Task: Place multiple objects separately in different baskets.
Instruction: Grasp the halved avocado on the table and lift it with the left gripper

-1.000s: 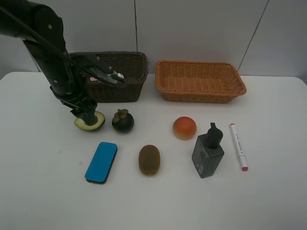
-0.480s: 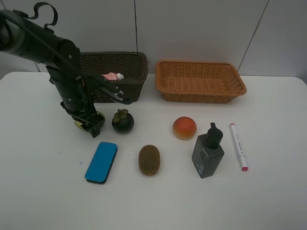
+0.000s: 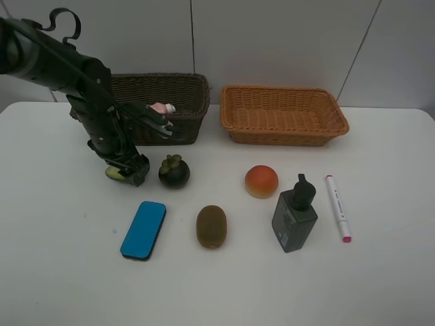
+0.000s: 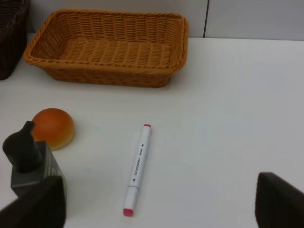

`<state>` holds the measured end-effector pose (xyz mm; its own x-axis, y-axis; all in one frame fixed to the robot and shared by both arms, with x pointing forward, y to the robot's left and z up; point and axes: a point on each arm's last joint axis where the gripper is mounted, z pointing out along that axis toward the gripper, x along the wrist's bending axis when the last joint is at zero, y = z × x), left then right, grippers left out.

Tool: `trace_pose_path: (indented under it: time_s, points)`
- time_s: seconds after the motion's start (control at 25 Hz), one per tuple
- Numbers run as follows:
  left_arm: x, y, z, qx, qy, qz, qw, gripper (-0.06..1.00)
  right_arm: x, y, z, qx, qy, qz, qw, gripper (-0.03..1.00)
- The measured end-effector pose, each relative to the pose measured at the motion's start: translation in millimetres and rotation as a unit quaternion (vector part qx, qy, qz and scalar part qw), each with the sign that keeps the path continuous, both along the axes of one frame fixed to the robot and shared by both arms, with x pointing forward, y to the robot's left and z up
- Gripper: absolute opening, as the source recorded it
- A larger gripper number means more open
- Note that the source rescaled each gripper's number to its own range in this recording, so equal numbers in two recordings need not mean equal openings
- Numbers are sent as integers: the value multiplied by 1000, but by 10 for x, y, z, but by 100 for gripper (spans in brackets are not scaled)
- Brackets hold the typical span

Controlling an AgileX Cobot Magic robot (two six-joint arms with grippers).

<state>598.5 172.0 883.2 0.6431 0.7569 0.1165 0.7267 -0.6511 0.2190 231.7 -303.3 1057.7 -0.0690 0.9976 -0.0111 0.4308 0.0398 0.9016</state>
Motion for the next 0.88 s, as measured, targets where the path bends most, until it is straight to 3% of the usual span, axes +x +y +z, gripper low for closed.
trace_pose_path:
  time_s: [0.12, 0.4, 0.56, 0.88]
  points:
    - [-8, 3, -140, 6, 18, 0, 1000, 92, 0, 0, 0, 0, 0, 0, 1000, 100]
    - [7, -3, -162, 7, 22, 1, 1000, 91, 0, 0, 0, 0, 0, 0, 1000, 100]
    - [0, -6, -168, 5, 27, 8, 1000, 72, 0, 0, 0, 0, 0, 0, 1000, 100]
    - [-2, -9, -156, 5, 27, 7, 1000, 71, 0, 0, 0, 0, 0, 0, 1000, 100]
